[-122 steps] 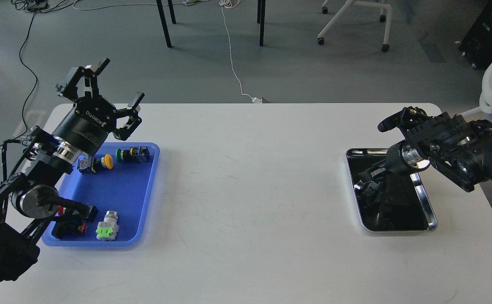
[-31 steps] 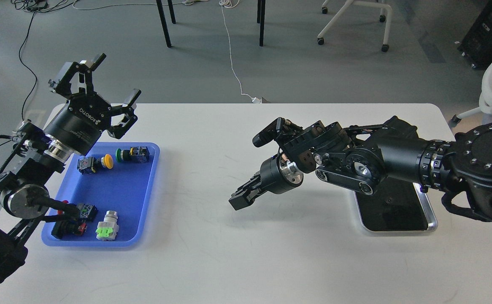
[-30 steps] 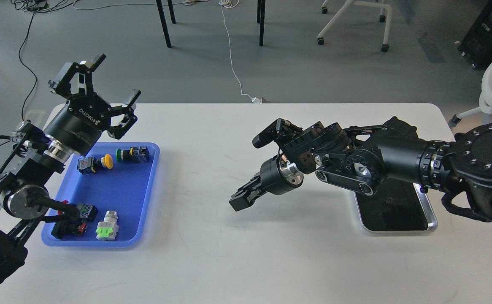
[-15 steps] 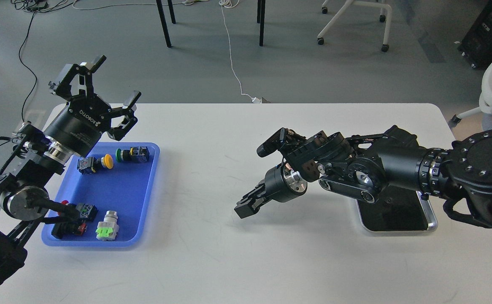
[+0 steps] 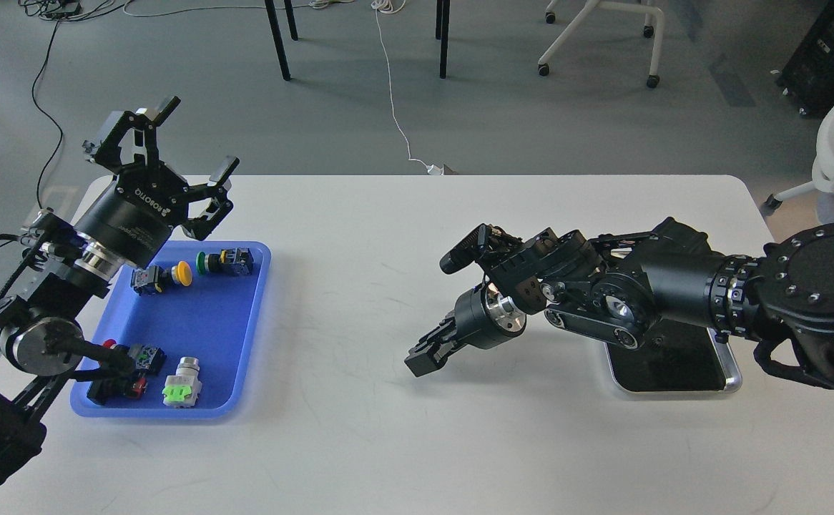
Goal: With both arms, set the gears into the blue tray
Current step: 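Carry the black part with the right gripper toward the table center, then open the right gripper to set the black part on the table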
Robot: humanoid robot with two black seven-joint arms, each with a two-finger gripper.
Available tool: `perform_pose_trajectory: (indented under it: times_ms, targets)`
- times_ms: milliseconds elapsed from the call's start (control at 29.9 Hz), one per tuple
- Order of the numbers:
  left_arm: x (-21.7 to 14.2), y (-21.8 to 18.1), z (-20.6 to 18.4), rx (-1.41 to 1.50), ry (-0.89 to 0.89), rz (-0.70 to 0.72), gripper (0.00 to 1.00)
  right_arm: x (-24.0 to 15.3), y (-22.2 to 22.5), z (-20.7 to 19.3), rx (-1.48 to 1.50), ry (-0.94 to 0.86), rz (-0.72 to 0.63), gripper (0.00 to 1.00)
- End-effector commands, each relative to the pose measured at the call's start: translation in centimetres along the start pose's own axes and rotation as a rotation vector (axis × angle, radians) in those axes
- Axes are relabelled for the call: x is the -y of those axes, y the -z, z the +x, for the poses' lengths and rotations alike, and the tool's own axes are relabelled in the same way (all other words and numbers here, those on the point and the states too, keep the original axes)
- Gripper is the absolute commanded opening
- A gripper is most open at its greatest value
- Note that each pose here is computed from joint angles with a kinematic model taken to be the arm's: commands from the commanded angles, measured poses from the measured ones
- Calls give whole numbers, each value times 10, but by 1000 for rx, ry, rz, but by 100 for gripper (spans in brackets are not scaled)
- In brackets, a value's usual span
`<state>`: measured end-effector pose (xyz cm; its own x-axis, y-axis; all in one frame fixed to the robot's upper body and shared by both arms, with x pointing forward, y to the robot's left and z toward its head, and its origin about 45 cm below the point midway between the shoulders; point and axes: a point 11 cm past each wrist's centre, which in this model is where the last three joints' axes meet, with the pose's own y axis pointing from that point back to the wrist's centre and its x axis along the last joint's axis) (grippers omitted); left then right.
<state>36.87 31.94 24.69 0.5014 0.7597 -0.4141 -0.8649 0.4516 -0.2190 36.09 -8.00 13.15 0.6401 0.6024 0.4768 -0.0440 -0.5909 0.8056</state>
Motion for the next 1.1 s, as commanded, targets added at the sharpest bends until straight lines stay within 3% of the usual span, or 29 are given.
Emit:
perform_pose_trajectory:
  times_ms: [0, 167, 434, 668, 802, 902, 1069]
  targets:
    - [0, 0, 0, -1, 0, 0, 99, -1, -4, -3, -2, 11, -13, 34]
    - [-1, 1, 0, 0, -1, 1, 99, 0, -4, -3, -3, 12, -13, 43]
    - [-1, 0, 1, 2, -2, 0, 99, -2, -4, -1, -6, 9, -16, 47]
    - [-1, -1, 1, 3, -2, 1, 99, -15, 2, 24, -54, -10, -25, 71]
    - [-1, -1, 0, 3, -1, 0, 99, -16, 21, 34, -81, -11, 20, 93]
    - [1, -1, -3, 1, 9, -1, 99, -19, 36, 44, -52, -49, 75, 95]
    - [2, 0, -7, 34, 29, 14, 99, -77, 7, 57, 206, -265, 130, 97]
